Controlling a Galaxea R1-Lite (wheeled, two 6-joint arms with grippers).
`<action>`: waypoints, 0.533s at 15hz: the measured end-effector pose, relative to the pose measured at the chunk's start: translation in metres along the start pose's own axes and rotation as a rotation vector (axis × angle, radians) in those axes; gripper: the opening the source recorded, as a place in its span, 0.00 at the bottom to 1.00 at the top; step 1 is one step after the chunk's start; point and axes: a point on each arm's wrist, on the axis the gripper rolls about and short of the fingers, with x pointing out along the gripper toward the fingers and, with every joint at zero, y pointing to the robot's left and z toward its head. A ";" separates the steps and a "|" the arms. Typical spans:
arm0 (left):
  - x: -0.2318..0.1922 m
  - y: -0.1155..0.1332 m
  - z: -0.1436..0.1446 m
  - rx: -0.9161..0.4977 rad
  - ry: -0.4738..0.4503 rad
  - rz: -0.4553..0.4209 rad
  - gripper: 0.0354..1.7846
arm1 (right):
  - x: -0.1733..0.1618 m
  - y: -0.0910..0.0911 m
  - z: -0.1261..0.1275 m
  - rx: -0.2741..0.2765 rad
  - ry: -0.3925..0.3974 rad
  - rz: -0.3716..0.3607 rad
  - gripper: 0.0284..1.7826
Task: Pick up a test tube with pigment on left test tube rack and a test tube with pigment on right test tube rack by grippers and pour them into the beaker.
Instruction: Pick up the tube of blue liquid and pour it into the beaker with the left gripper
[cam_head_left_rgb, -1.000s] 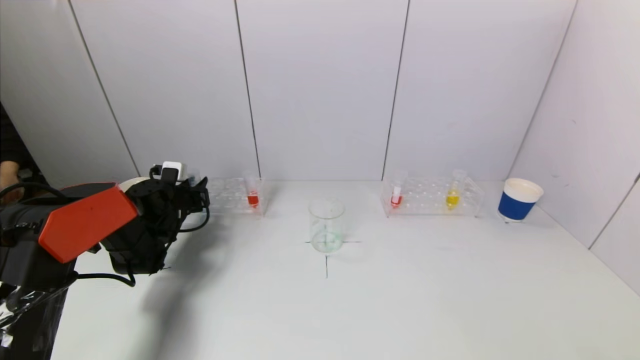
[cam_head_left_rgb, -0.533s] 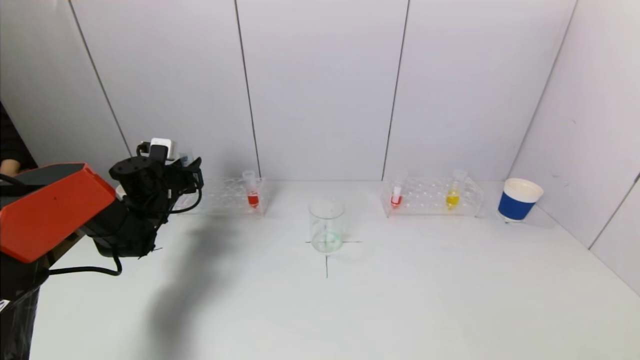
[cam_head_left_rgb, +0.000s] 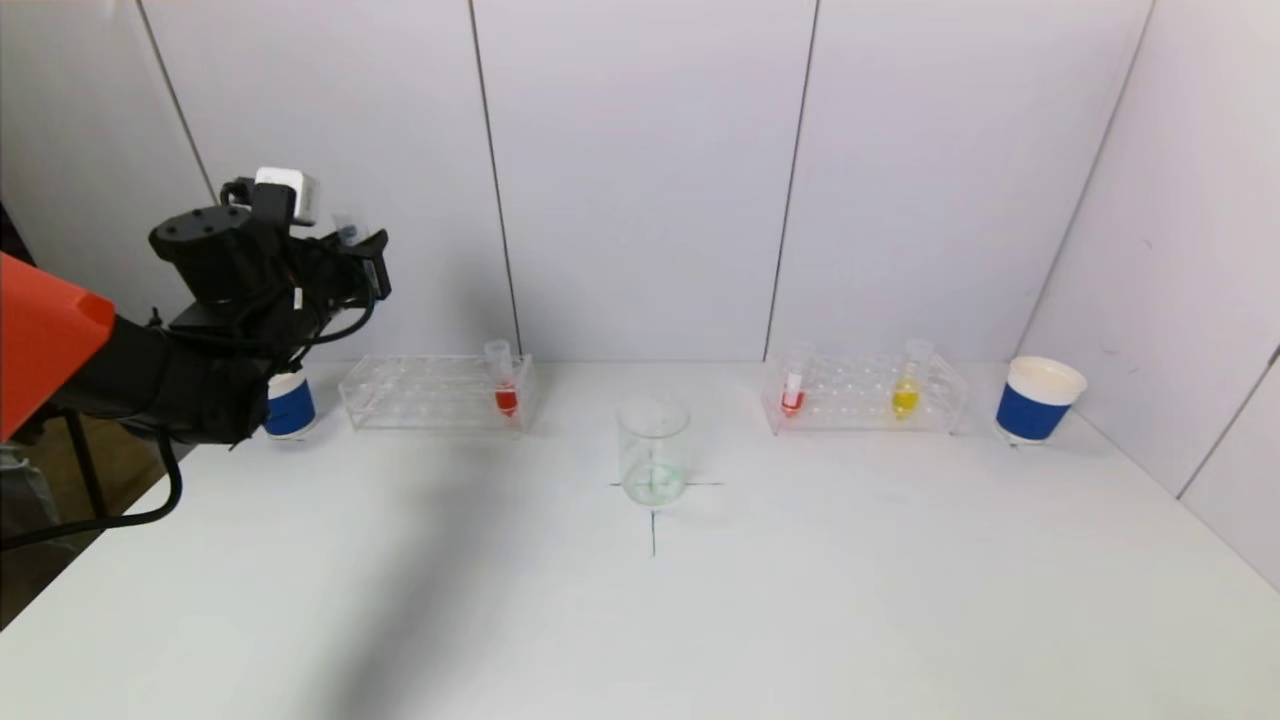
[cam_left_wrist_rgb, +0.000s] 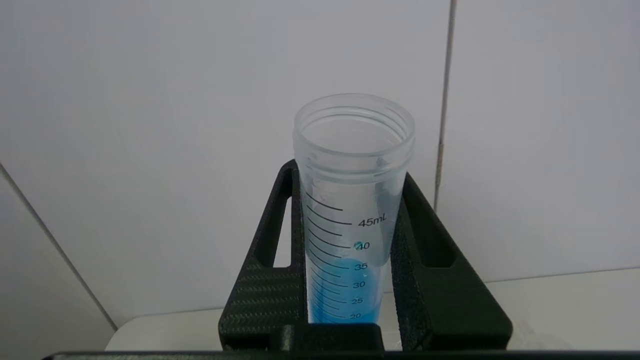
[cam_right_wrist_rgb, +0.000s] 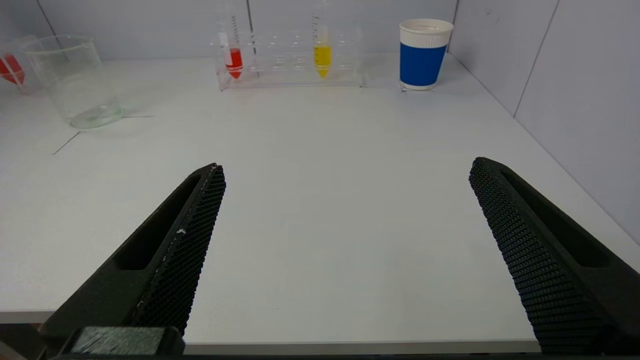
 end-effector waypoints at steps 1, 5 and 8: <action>-0.002 -0.004 0.017 -0.003 -0.002 -0.016 0.26 | 0.000 0.000 0.000 0.000 0.000 0.000 1.00; 0.000 -0.031 0.072 0.001 -0.010 -0.111 0.26 | 0.000 0.000 0.000 0.000 0.000 0.000 1.00; 0.006 -0.052 0.084 -0.011 -0.008 -0.239 0.26 | 0.000 0.000 0.000 0.000 0.000 0.000 1.00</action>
